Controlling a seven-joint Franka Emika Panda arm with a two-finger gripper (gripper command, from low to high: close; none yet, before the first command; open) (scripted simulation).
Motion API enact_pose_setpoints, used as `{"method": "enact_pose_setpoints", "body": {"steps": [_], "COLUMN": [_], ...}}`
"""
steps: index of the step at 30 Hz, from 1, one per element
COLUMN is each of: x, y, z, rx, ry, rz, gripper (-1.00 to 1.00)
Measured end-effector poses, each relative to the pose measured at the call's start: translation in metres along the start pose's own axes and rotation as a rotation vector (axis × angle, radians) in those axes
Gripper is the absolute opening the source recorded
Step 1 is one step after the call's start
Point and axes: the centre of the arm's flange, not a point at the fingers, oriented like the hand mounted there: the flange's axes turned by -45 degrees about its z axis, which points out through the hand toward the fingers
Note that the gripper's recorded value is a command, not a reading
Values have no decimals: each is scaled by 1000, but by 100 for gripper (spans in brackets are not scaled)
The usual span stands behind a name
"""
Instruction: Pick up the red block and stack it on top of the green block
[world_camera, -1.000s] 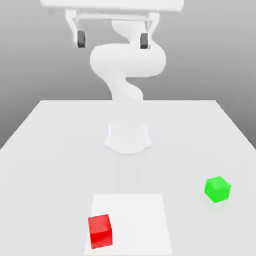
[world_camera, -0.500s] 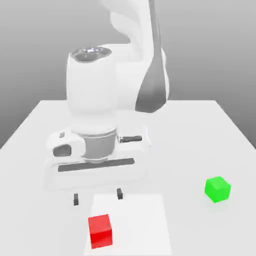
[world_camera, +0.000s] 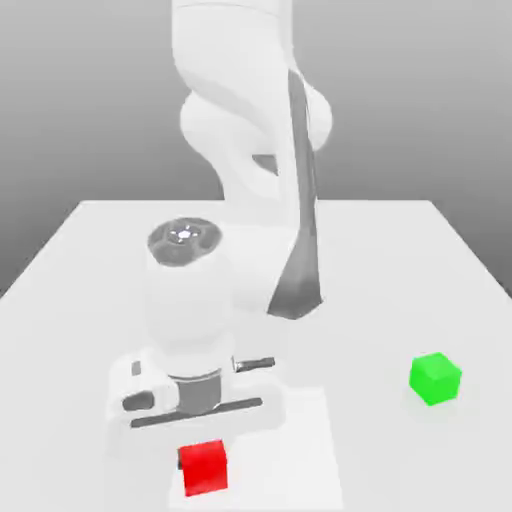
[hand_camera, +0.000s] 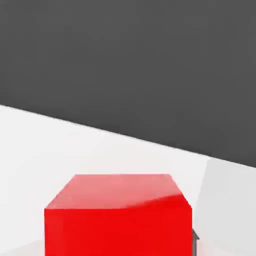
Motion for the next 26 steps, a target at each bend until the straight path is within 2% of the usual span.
{"method": "enact_pose_setpoints", "body": {"steps": [3,8,16,23,24,26], "x": [3,10,-61,-80,-81,-81], "y": [-18,-155,-340,-362,-362,-362], "z": [-30,-48,-66,-18,-8,-8], "rx": [6,32,16,-3,-2,-2], "ry": [2,10,3,1,1,1], "rz": [-37,-327,-793,-865,-867,-866], "gripper": [-100,-100,-100,-100,100,100]}}
